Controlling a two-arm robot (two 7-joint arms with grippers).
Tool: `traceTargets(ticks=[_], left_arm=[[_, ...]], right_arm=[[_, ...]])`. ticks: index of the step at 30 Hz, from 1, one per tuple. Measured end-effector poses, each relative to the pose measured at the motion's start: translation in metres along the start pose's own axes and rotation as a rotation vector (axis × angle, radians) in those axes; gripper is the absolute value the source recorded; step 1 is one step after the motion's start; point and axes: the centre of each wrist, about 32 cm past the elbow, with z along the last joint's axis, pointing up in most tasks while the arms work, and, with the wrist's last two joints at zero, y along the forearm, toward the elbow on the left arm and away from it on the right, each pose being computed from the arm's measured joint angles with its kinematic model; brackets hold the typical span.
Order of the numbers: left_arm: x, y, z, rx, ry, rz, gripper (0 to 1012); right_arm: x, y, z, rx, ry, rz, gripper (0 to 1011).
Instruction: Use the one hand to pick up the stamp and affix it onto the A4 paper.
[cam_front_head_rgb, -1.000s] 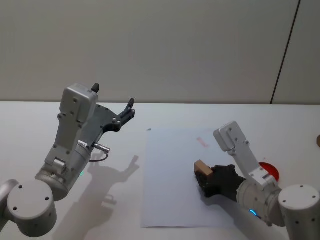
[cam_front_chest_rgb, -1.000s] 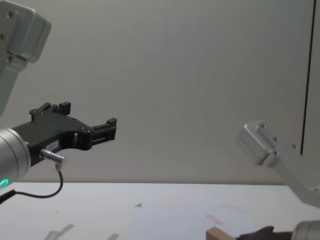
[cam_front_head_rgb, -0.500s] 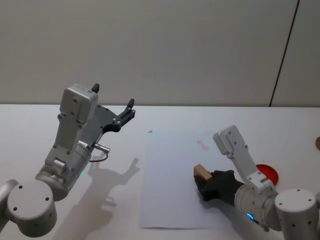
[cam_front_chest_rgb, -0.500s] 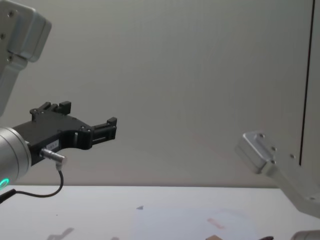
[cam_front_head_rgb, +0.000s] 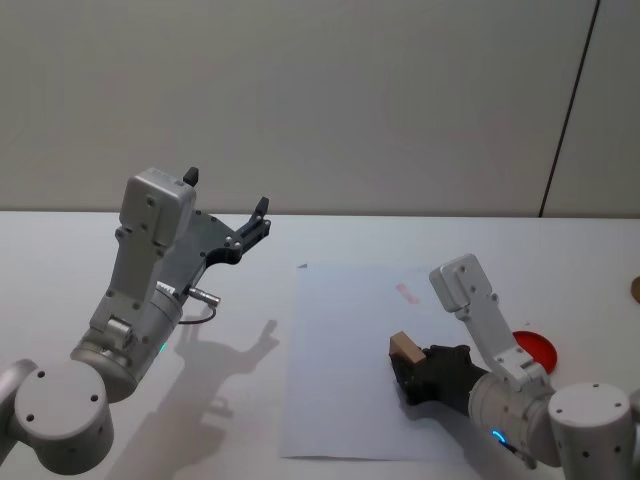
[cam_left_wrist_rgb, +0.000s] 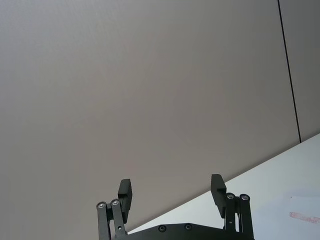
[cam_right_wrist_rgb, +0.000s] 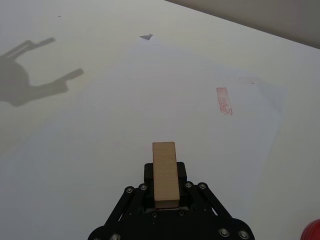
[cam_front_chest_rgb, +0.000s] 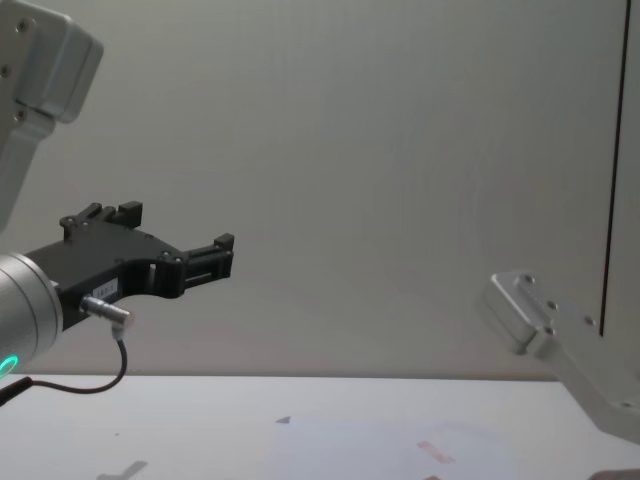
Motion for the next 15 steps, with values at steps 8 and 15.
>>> traceTargets(ticks=[8,15], left_arm=[[0.0,0.0,0.0,0.0,0.0,0.0,1003],[0.0,0.0,0.0,0.0,0.0,0.0,1003]], right_arm=[[-0.0004,0.0002,0.0,0.023,-0.004,-0.004,219],[-0.0016,-0.001,0.0066,0.081,-0.011,-0.003,219]])
